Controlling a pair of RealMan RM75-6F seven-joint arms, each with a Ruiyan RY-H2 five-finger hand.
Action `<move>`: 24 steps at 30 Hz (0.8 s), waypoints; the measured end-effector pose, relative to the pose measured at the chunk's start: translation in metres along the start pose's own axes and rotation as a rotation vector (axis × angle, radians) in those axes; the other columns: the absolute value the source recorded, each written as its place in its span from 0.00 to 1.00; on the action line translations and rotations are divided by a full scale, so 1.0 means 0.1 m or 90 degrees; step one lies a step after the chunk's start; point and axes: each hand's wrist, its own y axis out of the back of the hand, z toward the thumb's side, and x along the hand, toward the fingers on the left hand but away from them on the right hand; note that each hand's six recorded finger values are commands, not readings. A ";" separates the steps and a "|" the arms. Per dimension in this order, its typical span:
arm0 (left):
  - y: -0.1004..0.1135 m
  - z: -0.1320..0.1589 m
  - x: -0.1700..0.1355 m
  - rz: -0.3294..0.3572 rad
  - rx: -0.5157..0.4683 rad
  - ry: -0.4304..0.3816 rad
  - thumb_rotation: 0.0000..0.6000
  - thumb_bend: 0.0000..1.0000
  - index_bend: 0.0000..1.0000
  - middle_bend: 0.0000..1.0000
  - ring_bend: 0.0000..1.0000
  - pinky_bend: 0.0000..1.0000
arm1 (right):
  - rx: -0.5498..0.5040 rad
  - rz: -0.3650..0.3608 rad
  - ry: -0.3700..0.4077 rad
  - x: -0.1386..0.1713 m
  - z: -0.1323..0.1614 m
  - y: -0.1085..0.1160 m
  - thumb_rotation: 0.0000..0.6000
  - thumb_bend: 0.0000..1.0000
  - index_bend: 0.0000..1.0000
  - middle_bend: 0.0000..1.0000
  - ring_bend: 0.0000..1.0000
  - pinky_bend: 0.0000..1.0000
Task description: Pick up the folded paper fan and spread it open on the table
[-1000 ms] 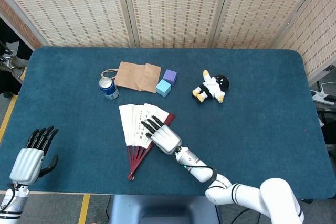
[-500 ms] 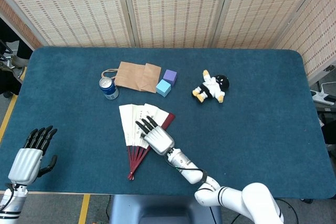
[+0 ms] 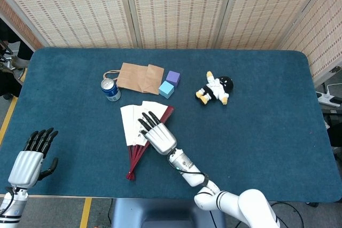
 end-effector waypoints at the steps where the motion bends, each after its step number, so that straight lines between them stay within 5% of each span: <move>1: 0.00 0.01 0.00 0.002 -0.004 -0.002 1.00 0.48 0.15 0.00 0.00 0.09 | -0.003 -0.007 0.003 0.00 0.00 0.04 1.00 0.67 0.71 0.16 0.00 0.09; 4: -0.02 0.00 0.02 0.004 -0.029 -0.007 1.00 0.51 0.32 0.01 0.00 0.10 | -0.018 -0.030 0.014 -0.02 0.03 0.19 1.00 0.67 0.73 0.17 0.00 0.09; 7: -0.06 -0.01 0.05 -0.002 -0.075 -0.011 1.00 0.51 0.37 0.00 0.00 0.10 | -0.037 -0.055 0.023 -0.04 0.06 0.39 1.00 0.67 0.74 0.17 0.00 0.09; 17: -0.37 0.03 0.18 -0.054 -0.254 -0.032 1.00 0.44 0.16 0.00 0.00 0.07 | -0.061 -0.101 0.016 -0.11 0.08 1.15 1.00 0.67 0.74 0.17 0.00 0.09; 24: -0.64 0.13 0.24 -0.123 -0.358 -0.027 1.00 0.41 0.16 0.00 0.00 0.07 | -0.087 -0.105 -0.007 -0.20 0.08 1.39 1.00 0.67 0.74 0.17 0.00 0.09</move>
